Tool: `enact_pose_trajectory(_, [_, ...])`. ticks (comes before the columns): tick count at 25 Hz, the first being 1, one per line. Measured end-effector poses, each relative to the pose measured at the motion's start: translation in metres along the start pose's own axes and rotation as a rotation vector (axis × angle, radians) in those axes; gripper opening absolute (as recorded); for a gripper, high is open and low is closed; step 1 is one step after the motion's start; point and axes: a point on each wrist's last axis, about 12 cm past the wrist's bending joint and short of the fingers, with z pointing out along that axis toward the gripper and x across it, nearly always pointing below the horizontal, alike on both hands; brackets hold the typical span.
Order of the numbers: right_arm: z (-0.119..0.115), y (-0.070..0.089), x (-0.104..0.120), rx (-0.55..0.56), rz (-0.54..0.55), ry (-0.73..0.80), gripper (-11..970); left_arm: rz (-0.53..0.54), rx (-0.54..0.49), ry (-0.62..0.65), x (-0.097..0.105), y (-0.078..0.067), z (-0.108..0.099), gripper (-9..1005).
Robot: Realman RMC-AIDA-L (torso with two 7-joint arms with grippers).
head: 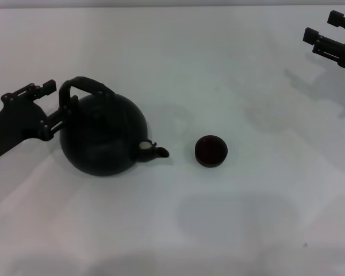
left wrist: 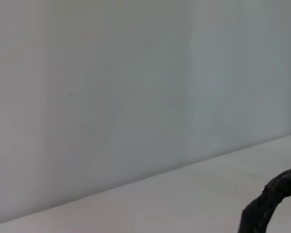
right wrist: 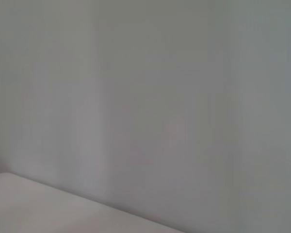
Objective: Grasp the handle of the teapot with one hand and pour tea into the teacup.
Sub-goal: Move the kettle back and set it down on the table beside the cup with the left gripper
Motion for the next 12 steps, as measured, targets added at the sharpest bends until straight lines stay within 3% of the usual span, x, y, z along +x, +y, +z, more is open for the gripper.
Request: enact_pose_trajectory(12, [-0.0007, 0.0007, 0.0027, 0.001, 0.003, 0.004, 785, 0.014, 0.002, -0.047, -0.0015, -0.0027, -0.0072, 700])
